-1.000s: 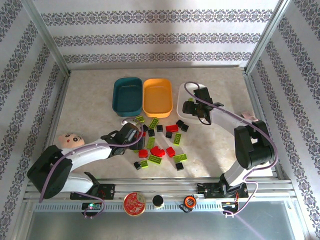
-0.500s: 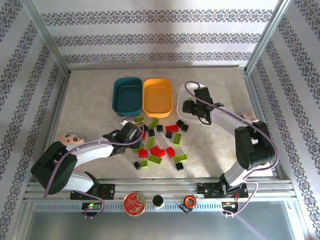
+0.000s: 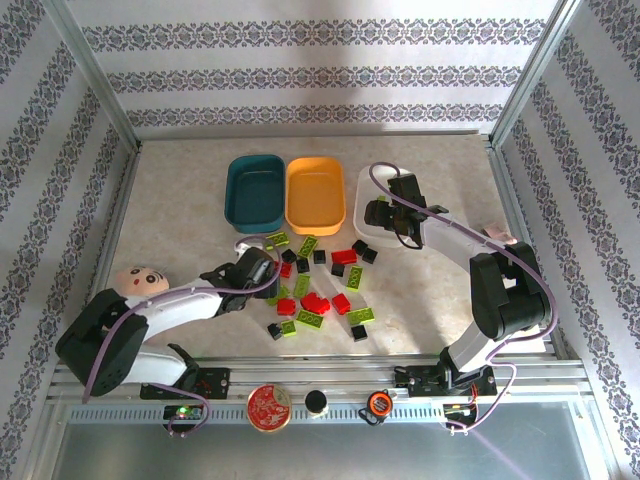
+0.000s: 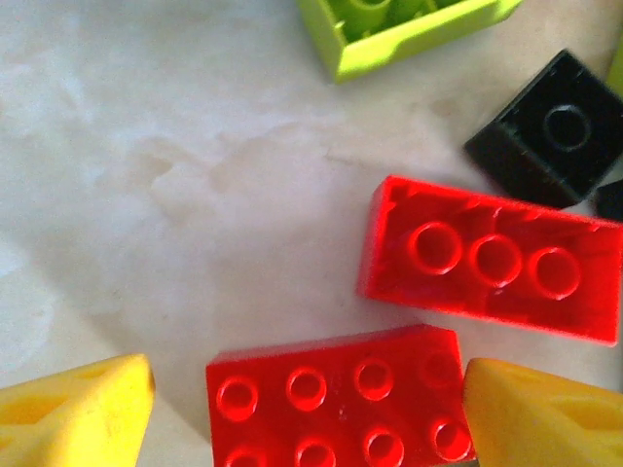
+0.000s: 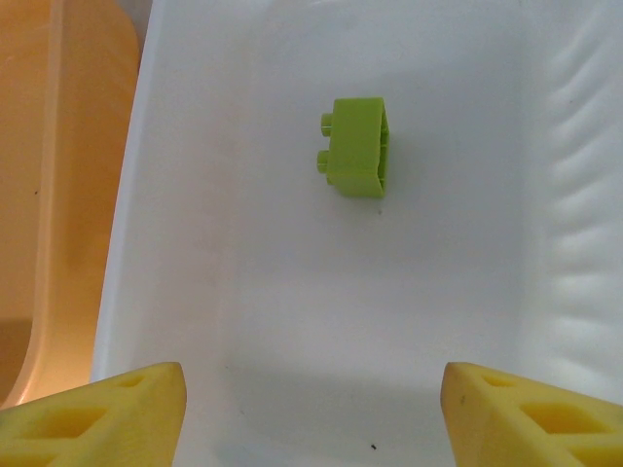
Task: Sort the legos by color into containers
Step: Pick up the lego from the center of the table.
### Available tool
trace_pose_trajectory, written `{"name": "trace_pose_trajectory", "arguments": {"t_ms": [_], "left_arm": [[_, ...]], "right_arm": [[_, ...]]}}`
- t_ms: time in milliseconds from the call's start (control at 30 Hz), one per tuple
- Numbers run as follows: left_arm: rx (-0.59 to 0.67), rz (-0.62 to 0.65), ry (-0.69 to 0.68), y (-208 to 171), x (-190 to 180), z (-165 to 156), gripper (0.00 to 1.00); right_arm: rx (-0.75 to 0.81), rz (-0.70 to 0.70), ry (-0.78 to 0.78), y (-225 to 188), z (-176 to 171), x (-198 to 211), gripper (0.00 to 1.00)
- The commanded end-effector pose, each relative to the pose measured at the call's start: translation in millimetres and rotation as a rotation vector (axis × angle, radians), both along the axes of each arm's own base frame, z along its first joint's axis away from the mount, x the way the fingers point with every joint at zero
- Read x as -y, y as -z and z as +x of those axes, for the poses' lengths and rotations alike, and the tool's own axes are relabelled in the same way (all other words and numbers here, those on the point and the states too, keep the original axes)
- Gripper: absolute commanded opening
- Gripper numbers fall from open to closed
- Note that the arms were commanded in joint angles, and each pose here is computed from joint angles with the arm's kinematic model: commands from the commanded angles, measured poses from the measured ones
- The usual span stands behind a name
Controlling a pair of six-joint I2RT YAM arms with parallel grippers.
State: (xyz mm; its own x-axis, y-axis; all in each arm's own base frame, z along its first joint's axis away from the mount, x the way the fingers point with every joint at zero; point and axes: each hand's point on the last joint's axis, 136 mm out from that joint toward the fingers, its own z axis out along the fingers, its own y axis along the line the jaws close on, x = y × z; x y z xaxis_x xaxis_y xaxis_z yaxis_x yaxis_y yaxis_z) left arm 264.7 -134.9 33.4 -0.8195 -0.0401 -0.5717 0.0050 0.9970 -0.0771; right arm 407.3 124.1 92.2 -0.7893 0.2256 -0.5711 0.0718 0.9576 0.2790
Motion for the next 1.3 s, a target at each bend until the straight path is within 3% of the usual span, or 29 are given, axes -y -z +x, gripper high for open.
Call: {"name": "trace_pose_trajectory", "arguments": {"t_ms": [0, 333, 500, 733, 1033, 1267], "left_arm": [[-0.034, 0.048, -0.043, 7, -17, -8, 0.85], [-0.076, 0.019, -0.022, 25, -2, -2, 0.86], [-0.084, 0.005, -0.027, 32, -1, -4, 0.75], [-0.06, -0.008, -0.026, 23, 2, 0, 0.68], [0.112, -0.096, -0.014, -56, 11, 25, 0.54], [0.198, -0.197, -0.103, -108, -6, 92, 0.51]], "right_arm": [[0.01, 0.026, -0.013, -4, -4, -6, 0.7], [0.015, 0.03, -0.017, -6, -5, -6, 0.71], [0.02, 0.027, -0.012, -8, -5, -4, 0.71], [0.016, 0.034, -0.016, -7, -4, -7, 0.71], [0.03, 0.052, -0.004, -13, -12, -7, 0.71], [0.035, 0.064, -0.01, -15, -24, -9, 0.71]]}}
